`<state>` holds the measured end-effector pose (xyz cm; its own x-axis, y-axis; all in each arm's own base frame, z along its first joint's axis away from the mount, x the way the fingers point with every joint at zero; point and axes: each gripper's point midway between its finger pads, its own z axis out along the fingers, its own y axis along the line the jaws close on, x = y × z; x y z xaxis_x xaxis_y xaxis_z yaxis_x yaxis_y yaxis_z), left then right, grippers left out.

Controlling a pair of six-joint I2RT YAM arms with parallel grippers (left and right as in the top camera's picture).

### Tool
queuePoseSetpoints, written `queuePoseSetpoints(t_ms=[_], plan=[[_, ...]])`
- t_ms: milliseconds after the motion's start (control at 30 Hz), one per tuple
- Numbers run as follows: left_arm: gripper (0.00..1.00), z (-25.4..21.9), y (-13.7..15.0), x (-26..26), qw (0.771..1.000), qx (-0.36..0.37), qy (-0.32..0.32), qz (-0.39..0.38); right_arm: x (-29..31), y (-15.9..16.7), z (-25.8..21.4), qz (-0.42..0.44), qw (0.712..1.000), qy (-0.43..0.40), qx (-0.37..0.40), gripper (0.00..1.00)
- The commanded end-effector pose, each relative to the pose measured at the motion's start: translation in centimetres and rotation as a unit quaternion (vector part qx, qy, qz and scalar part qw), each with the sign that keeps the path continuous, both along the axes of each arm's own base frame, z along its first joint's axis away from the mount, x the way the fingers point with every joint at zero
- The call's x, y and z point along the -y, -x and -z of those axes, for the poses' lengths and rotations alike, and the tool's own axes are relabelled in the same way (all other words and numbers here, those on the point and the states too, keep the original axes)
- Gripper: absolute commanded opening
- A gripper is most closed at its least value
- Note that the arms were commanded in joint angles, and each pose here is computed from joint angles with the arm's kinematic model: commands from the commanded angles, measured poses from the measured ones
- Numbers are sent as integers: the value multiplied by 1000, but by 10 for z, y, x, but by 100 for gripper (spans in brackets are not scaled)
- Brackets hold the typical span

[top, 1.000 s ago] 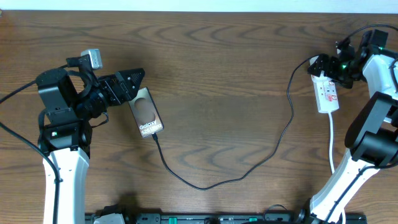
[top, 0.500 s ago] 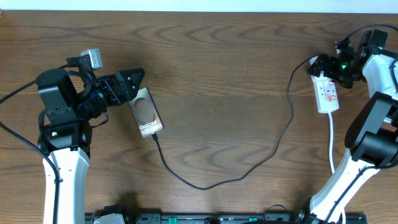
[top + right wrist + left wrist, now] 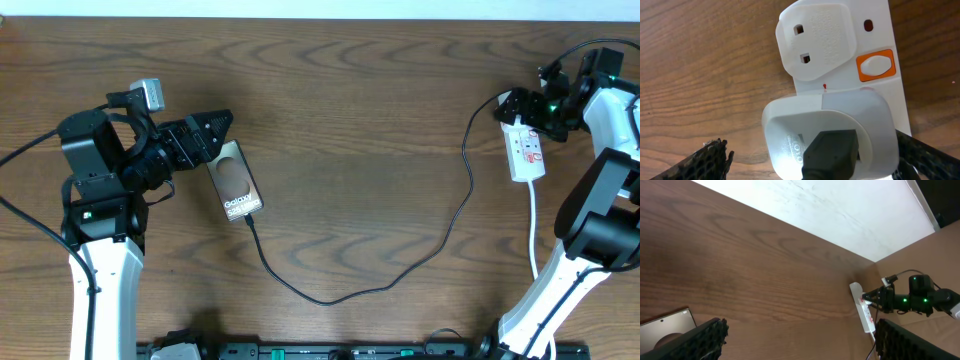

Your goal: Plug charger to phone and switch on socket

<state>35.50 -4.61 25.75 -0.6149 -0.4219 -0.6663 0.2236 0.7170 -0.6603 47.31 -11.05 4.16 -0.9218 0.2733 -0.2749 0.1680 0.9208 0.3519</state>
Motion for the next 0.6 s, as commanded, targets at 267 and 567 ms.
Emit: queuePoseSetpoints(t_ms=[267,567], plan=[[95,-3,0,-1,1000,7,-6,2,-4,27,11,21,998,-34,-51,97],[95,-2,0,-1,1000,7,-7,2,-5,23,9,-5,999,-30,-32,97]])
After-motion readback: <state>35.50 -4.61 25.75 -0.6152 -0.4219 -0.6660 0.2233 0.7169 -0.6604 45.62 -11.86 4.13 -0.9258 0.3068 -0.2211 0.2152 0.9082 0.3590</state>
